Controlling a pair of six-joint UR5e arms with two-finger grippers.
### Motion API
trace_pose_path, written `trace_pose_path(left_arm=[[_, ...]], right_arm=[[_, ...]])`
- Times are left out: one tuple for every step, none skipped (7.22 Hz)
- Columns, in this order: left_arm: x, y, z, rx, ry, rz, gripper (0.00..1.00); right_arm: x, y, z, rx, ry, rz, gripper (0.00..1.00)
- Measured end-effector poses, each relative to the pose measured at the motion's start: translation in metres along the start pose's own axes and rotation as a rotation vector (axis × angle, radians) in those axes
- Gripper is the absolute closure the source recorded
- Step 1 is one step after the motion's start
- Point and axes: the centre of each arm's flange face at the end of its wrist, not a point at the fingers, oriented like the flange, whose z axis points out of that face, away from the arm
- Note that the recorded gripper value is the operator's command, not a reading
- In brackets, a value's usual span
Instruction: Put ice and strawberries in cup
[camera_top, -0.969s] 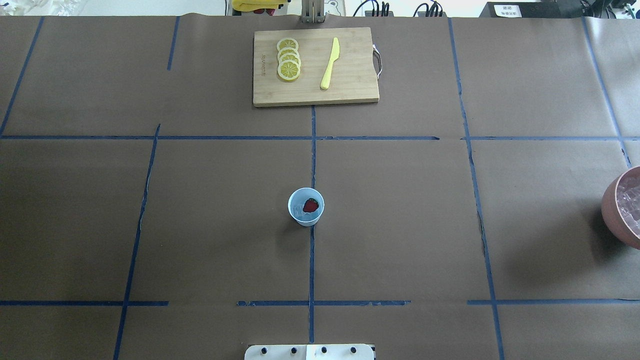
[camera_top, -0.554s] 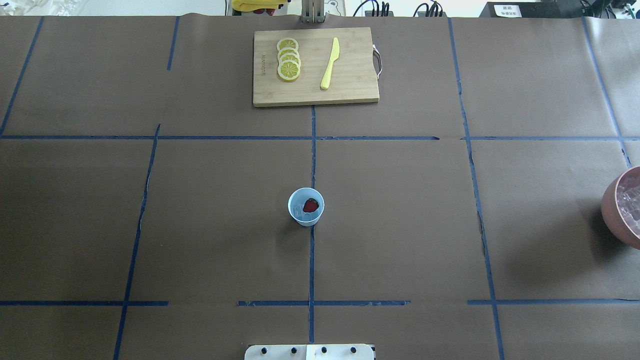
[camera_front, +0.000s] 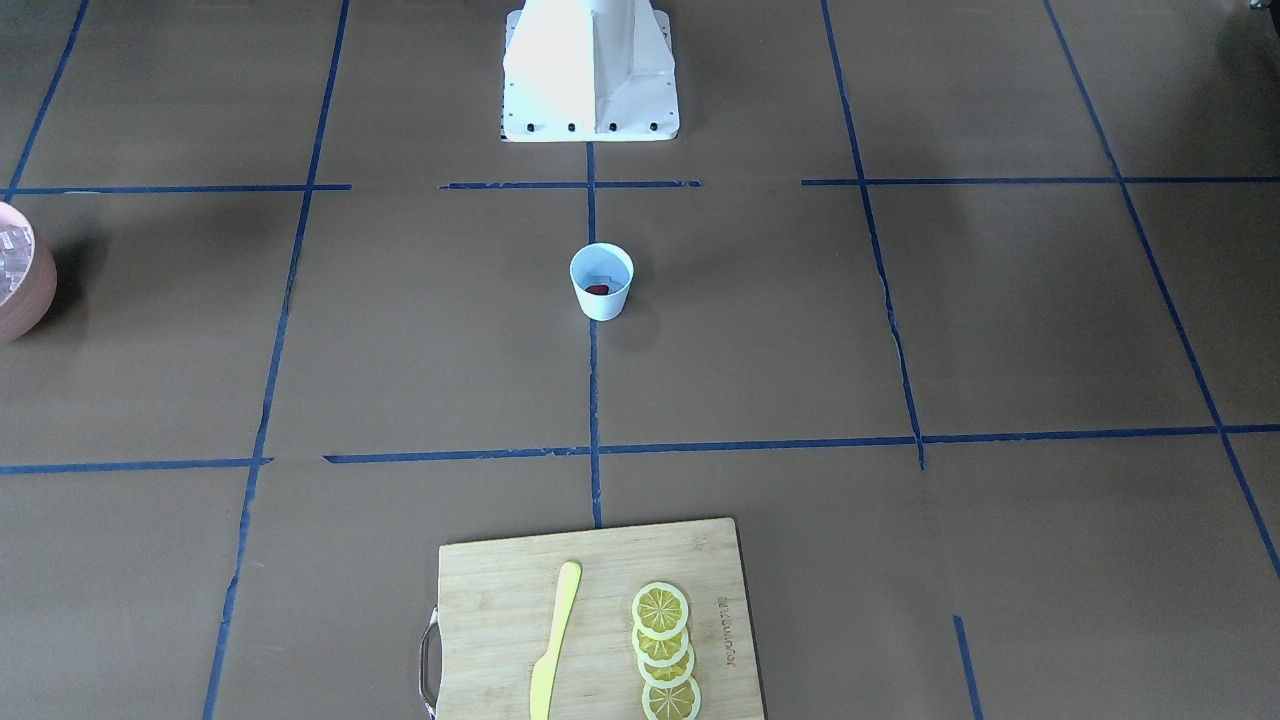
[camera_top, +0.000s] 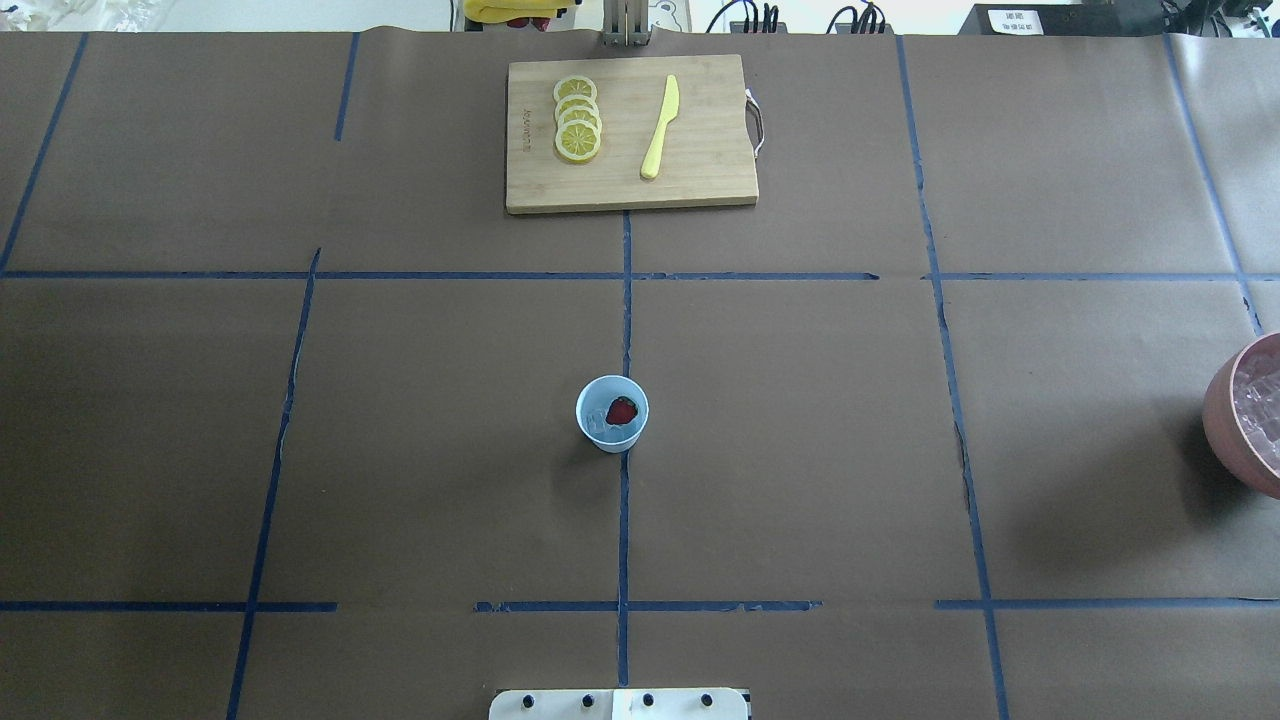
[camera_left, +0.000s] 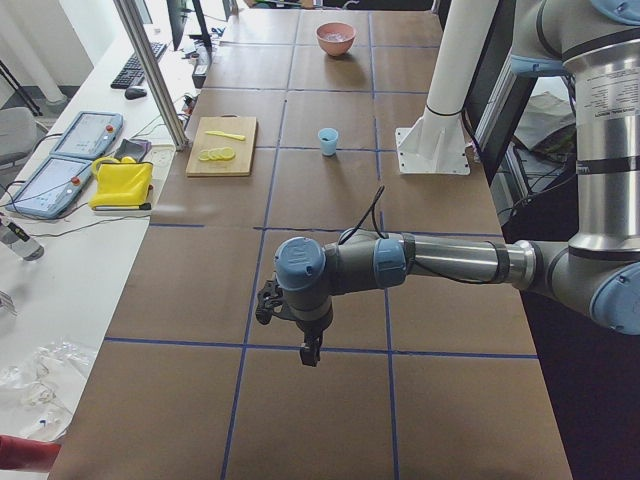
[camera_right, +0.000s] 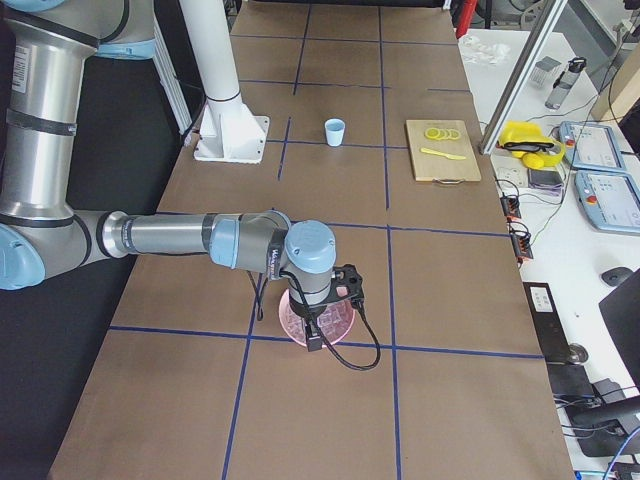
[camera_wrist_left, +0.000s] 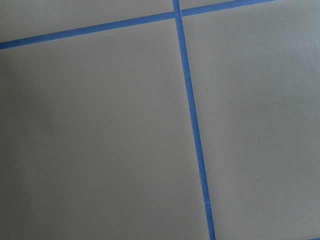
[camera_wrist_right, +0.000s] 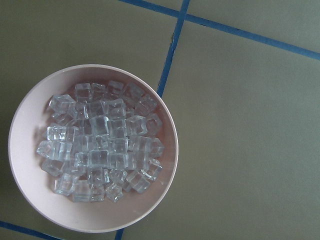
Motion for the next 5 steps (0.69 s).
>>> trace_pose_path(left_arm=[[0.0,0.0,0.0,0.0,0.0,0.0,0.0],[0.0,0.0,0.0,0.0,0.0,0.0,0.0],[0.0,0.0,0.0,0.0,0.0,0.0,0.0],[0.0,0.0,0.0,0.0,0.0,0.0,0.0],[0.0,0.0,0.0,0.0,0.0,0.0,0.0]], right_arm=[[0.0004,0.0001,0.0005,0.005,0.002,-0.004,0.01],[0.0005,0.0002,0.0008,0.007,0.003,-0.006,0.01],[0.0006,0.0005,0.0012,0.007,0.003,-0.006,0.01],[0.0006,0.0007,0.0012,0.007,0.003,-0.005,0.01],[0.0006,0.0008,0.0013,0.007,0.002,-0.005,0.01]])
